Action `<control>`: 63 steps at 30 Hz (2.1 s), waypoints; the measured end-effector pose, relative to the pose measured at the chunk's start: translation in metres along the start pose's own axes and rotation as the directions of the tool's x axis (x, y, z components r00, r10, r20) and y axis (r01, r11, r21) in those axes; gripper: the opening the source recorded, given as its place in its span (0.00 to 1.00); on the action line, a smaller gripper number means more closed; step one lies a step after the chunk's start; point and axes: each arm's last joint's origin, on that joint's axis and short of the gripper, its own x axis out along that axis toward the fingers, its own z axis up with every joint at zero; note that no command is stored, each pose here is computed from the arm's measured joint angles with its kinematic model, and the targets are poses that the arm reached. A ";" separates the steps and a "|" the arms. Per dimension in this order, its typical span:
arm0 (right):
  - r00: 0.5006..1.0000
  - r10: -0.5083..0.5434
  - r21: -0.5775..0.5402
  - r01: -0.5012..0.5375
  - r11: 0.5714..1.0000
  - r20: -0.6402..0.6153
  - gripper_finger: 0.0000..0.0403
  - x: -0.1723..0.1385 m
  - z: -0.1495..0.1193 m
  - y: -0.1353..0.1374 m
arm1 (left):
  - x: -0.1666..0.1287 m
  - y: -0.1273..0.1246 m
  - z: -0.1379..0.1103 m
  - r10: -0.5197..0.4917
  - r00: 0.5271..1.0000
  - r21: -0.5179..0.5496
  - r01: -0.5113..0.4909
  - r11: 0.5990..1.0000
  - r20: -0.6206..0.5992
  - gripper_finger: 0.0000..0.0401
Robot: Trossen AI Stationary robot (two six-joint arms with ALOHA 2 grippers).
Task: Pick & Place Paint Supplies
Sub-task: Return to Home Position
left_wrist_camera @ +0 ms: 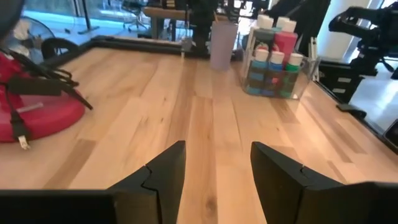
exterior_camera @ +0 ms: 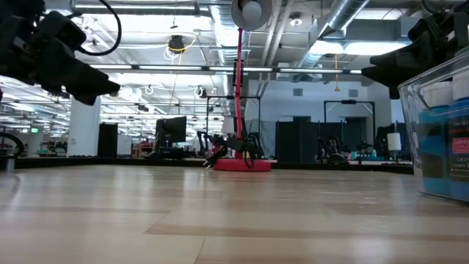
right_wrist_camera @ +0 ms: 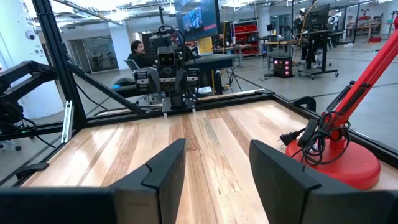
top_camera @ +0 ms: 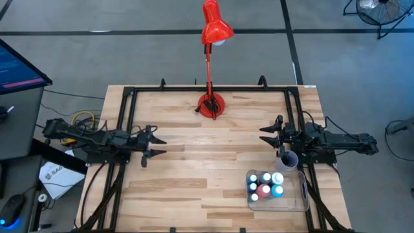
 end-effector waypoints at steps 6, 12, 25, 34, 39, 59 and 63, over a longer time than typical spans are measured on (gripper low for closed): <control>1.000 0.000 0.000 0.000 1.000 0.000 0.42 0.000 0.000 0.000 | 0.003 0.000 -0.005 0.007 0.998 0.010 -0.007 1.000 -0.055 0.41; 1.000 0.000 0.000 0.000 1.000 0.000 0.42 0.000 0.000 0.000 | 0.006 0.000 -0.008 0.015 0.996 0.020 -0.013 1.000 -0.093 0.41; 1.000 0.000 0.000 0.000 1.000 0.000 0.42 0.000 0.000 0.000 | 0.007 -0.001 -0.008 0.014 0.996 0.020 -0.012 1.000 -0.093 0.41; 1.000 0.000 0.000 0.000 1.000 0.000 0.42 0.000 0.000 0.000 | 0.007 -0.001 -0.007 0.013 0.996 0.018 -0.012 1.000 -0.085 0.41; 1.000 0.000 0.000 0.000 1.000 0.000 0.42 0.000 0.000 0.000 | 0.007 -0.001 -0.007 0.013 0.996 0.018 -0.011 1.000 -0.083 0.41; 1.000 0.000 0.000 0.000 1.000 0.000 0.42 0.000 0.000 0.000 | 0.007 -0.001 -0.006 0.010 0.998 0.014 -0.009 1.000 -0.068 0.41; 1.000 0.000 0.000 0.000 1.000 0.000 0.42 0.000 0.000 0.000 | 0.007 -0.001 -0.005 0.010 0.998 0.013 -0.009 1.000 -0.065 0.41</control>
